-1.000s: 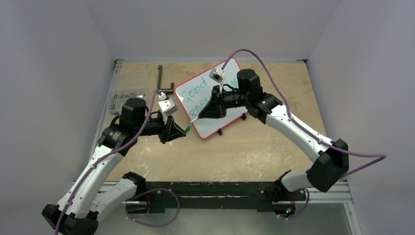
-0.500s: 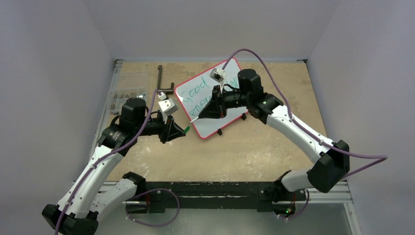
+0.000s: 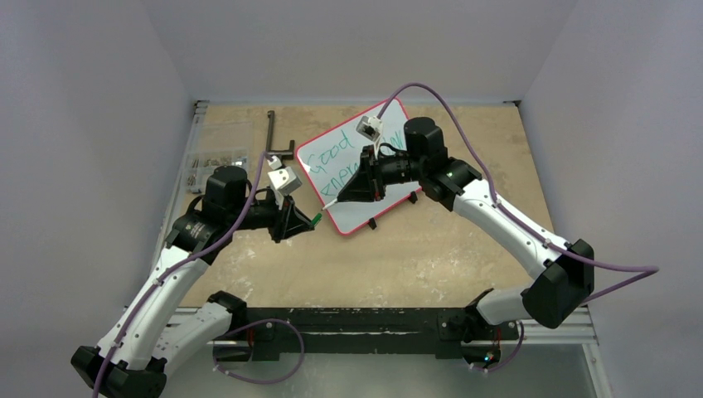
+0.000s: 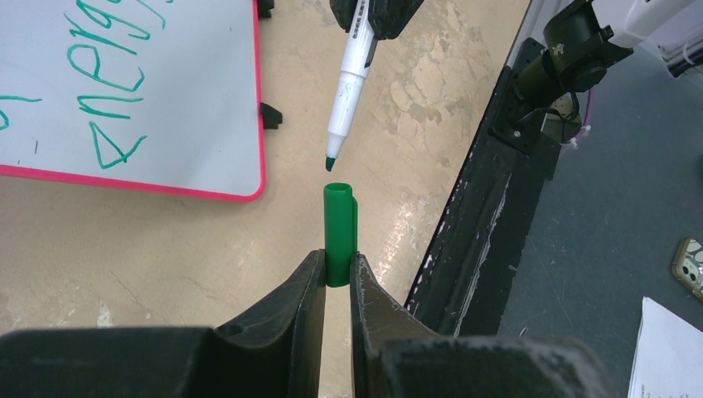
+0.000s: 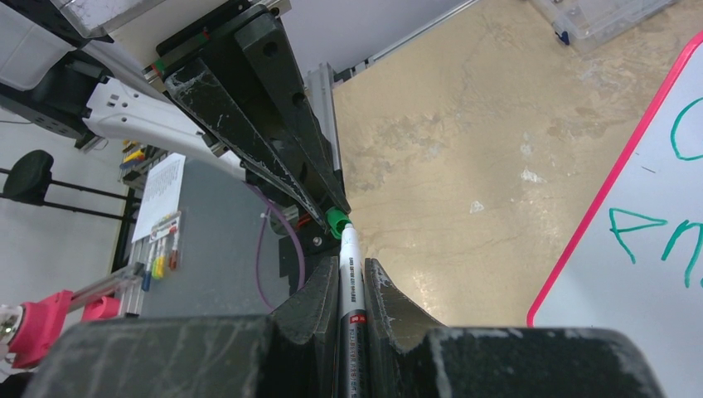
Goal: Write a sentence on the whiteboard
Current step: Close the whiteboard marker at the center of the board.
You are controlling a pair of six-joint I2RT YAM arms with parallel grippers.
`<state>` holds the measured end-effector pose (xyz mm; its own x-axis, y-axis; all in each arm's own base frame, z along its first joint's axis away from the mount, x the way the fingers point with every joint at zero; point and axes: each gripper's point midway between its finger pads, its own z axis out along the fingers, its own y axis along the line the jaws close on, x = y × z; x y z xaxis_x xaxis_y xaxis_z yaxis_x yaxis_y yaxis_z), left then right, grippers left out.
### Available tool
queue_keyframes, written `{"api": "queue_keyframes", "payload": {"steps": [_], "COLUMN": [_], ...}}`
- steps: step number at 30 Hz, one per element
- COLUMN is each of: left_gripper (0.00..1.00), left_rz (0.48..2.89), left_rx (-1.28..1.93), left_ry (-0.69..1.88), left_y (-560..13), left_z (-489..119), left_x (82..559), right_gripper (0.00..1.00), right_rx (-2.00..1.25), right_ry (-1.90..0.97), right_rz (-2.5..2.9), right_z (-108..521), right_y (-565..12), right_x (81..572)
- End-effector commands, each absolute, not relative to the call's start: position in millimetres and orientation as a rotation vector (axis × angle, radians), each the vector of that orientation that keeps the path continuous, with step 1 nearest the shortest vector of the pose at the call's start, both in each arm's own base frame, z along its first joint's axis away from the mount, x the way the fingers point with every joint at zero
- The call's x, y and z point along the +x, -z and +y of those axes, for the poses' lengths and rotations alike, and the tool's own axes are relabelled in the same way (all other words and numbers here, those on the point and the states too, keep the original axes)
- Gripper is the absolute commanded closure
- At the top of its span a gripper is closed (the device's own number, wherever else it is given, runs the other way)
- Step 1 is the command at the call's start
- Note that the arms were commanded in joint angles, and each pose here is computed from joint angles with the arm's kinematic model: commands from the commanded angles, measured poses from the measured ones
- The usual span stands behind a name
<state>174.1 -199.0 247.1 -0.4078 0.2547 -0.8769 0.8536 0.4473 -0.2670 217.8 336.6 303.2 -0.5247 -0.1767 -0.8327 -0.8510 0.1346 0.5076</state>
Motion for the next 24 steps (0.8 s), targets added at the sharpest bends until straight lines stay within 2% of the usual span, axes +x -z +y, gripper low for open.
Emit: {"api": "queue_keyframes", "payload": {"steps": [1, 24], "left_gripper": [1.0, 1.0], "left_rz": [1.842, 1.849], "left_rx": [0.949, 0.952], "left_ry": [0.941, 0.947], "left_y": [-256.1, -254.9], "left_z": [-201.3, -202.5], "left_x": [175.0, 176.2], "right_gripper": [1.0, 1.0], "right_rx": [-1.017, -1.052], "right_ry": [-1.437, -1.45], "right_rz": [1.78, 1.78], "right_z": [335.1, 342.9], "right_y": [-307.7, -306.0], "right_x": [213.1, 208.2]}}
